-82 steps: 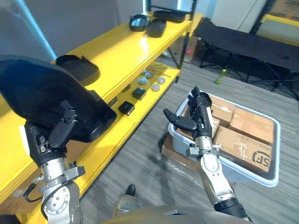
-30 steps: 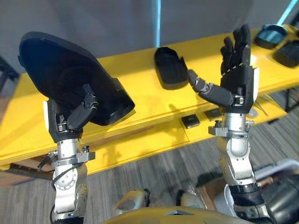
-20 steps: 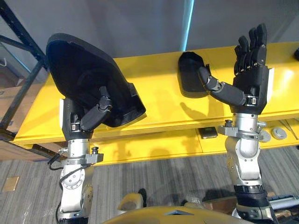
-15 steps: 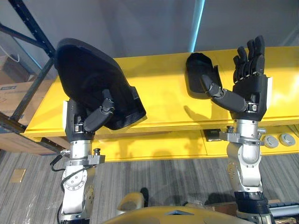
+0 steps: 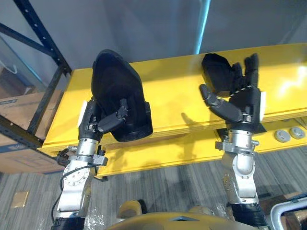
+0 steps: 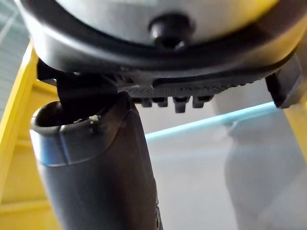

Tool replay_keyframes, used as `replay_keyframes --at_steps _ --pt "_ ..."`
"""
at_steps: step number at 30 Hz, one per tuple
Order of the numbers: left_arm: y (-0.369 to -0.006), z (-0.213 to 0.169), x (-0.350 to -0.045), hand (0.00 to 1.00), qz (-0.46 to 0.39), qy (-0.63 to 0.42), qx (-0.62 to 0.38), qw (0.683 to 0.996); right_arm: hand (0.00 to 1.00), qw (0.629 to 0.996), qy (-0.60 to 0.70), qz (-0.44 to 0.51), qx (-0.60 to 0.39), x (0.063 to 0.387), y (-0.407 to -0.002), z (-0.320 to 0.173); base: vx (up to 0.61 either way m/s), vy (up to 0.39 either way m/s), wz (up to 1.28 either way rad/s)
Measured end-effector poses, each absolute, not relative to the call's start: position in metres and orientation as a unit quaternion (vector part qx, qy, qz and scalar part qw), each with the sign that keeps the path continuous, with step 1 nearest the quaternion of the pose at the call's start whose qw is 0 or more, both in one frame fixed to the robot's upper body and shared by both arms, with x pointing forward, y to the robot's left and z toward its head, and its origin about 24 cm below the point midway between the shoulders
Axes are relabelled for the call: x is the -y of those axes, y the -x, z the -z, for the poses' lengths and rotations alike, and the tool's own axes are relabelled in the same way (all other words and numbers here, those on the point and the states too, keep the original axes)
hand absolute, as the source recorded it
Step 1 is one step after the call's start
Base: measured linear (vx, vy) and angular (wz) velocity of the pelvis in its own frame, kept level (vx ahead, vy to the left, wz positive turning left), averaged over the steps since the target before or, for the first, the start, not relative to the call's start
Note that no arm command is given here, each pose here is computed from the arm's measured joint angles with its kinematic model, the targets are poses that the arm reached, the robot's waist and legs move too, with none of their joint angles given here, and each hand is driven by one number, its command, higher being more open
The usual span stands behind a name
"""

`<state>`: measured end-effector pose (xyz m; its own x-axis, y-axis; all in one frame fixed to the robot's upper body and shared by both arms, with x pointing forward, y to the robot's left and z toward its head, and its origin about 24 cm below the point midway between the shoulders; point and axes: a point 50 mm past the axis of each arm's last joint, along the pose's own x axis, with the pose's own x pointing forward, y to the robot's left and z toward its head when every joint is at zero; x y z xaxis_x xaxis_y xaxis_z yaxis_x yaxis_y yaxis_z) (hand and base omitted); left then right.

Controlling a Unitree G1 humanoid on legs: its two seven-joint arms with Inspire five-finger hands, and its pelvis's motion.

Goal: Walk over and take three plastic housings, then place them on the shelf

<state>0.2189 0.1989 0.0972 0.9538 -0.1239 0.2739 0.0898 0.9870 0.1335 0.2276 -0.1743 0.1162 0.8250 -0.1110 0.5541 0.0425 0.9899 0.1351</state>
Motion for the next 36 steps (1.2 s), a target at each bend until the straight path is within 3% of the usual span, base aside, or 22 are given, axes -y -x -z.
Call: replay_keyframes --at_steps 10,15,21,27,36 --pt "-0.26 -0.132 -0.171 0.0 0.137 0.039 0.171 0.975 1.0 0.963 0.003 0.04 0.268 0.199 -0.231 -0.118 -0.01 -0.059 0.04" --pt "-0.293 -0.137 -0.19 0.0 0.109 0.059 0.131 0.984 1.0 0.969 0.02 0.005 0.247 0.199 -0.227 -0.112 -0.09 -0.051 -0.25" --pt "-0.319 -0.116 -0.214 0.0 0.075 0.066 0.022 0.995 1.0 0.977 0.022 -0.023 0.21 0.203 -0.225 -0.104 -0.02 -0.029 -0.15" --pt "-0.331 -0.117 -0.215 0.0 0.079 0.041 -0.007 0.996 1.0 0.977 0.028 -0.075 0.196 0.196 -0.227 -0.104 0.02 0.01 -0.01" --pt "-0.339 -0.096 -0.228 0.0 0.046 0.024 -0.072 0.996 1.0 0.934 0.006 -0.196 0.298 0.169 -0.231 -0.159 -0.03 0.003 0.01"
